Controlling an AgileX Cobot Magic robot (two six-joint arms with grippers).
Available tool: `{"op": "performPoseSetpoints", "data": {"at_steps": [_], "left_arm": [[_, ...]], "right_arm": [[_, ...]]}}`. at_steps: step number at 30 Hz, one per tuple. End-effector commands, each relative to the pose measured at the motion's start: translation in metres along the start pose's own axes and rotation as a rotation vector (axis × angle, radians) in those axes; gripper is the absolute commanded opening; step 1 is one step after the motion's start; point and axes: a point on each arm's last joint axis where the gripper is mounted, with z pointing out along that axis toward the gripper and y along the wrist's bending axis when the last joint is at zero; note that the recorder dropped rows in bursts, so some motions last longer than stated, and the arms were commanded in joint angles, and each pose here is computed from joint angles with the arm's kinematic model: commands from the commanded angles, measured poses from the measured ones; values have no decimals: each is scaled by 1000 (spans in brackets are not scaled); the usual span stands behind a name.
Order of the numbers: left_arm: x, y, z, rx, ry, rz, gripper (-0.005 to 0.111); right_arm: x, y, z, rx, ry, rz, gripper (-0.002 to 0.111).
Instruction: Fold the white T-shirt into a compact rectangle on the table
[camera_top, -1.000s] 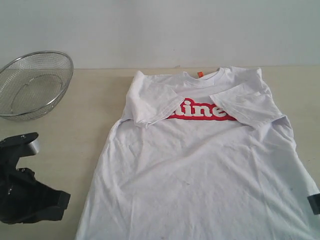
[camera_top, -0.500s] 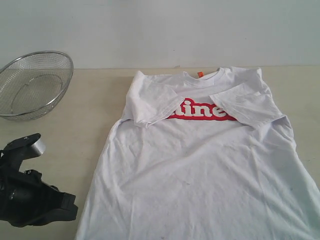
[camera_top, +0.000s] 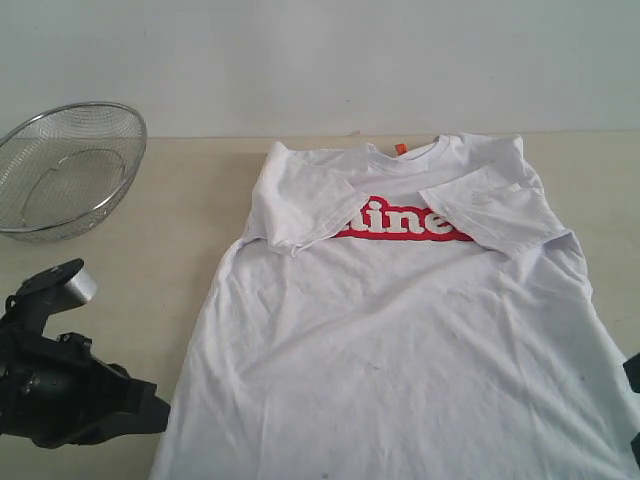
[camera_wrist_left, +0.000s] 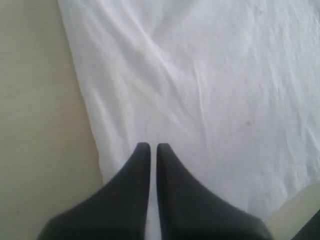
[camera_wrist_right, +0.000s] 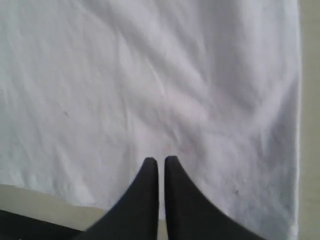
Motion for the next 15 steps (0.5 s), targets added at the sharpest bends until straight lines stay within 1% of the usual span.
{"op": "performPoseSetpoints", "data": {"at_steps": [1, 3, 5, 7, 8, 9, 11, 15], "left_arm": [[2, -2, 0, 17, 0, 10, 5], [2, -2, 0, 17, 0, 10, 5], [2, -2, 0, 17, 0, 18, 5], [2, -2, 0, 17, 0, 18, 5], [2, -2, 0, 17, 0, 18, 5], [2, -2, 0, 17, 0, 18, 5], [2, -2, 0, 17, 0, 21, 5], [1, -2, 0, 13, -1, 25, 5]], "right_arm": [[-8, -11, 15, 1, 34, 10, 9], [-10, -15, 18, 23, 38, 3, 21], [-12, -18, 16, 57, 46, 5, 40], [-13, -23, 12, 122, 66, 24, 56], [-13, -26, 10, 163, 75, 55, 62], [-12, -29, 9, 204, 82, 93, 65], [-11, -34, 8, 262, 94, 137, 65], [-10, -36, 10, 272, 102, 153, 61]]}}
